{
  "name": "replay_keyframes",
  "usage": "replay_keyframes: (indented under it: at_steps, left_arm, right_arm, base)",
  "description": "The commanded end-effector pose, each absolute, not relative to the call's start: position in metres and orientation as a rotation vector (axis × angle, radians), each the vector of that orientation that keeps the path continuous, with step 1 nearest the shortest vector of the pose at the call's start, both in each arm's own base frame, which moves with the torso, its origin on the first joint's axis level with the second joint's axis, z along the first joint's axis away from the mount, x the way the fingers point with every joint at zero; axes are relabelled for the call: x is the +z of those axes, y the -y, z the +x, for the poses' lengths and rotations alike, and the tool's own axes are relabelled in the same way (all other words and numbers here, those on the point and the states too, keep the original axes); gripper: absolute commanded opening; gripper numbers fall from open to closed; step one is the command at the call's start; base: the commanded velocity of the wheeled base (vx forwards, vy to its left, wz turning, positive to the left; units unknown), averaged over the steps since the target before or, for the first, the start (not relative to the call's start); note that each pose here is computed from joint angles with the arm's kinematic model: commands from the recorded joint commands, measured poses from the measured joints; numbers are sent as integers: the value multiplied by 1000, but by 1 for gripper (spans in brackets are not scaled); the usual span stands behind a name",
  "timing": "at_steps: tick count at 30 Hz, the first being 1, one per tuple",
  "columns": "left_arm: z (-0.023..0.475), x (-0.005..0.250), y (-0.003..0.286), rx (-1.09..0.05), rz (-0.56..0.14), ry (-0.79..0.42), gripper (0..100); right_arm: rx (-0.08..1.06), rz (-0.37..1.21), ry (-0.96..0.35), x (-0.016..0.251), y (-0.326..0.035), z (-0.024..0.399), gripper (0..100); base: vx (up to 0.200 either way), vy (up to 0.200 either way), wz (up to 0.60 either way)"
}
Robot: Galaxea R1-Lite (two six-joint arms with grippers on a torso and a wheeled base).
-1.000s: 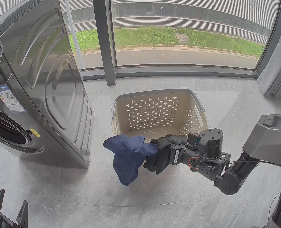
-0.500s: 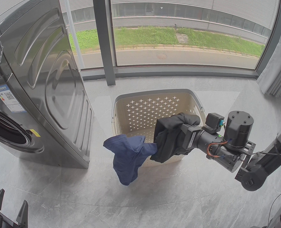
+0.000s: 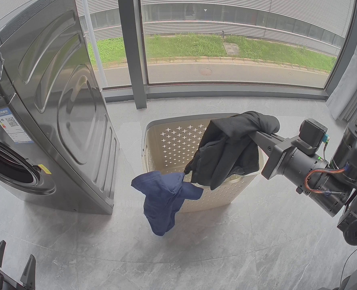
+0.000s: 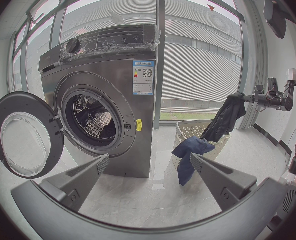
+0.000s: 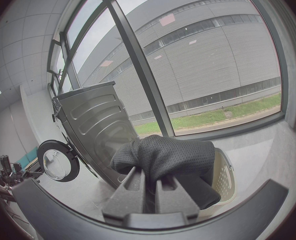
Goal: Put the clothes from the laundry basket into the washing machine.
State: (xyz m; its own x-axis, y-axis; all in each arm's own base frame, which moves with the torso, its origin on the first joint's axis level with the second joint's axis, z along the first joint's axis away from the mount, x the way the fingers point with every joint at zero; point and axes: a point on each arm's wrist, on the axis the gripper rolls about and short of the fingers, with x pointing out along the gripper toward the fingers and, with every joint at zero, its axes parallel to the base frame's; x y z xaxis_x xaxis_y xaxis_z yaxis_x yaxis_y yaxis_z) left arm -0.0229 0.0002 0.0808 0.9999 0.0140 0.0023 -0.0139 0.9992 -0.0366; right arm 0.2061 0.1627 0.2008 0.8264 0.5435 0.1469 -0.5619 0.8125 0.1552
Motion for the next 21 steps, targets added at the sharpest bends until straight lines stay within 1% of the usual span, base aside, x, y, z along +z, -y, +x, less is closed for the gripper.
replay_keyframes:
  at_steps: [1, 11, 17, 21]
  left_arm:
    - [-23, 75, 0, 14, -40, 0, 100]
    - [-23, 75, 0, 14, -41, 0, 100]
    - [-23, 75, 0, 14, -43, 0, 100]
    - [-23, 75, 0, 14, -43, 0, 100]
  right_arm:
    - [595, 194, 149, 212, -157, 197, 0]
    - [597, 187, 188, 219, -154, 193, 0]
    - [596, 186, 185, 218, -154, 193, 0]
    - [596, 187, 188, 219, -154, 193, 0]
  base:
    - [-200, 0, 0]
    - [-200, 0, 0]
    - [0, 0, 0]
    - [0, 200, 0]
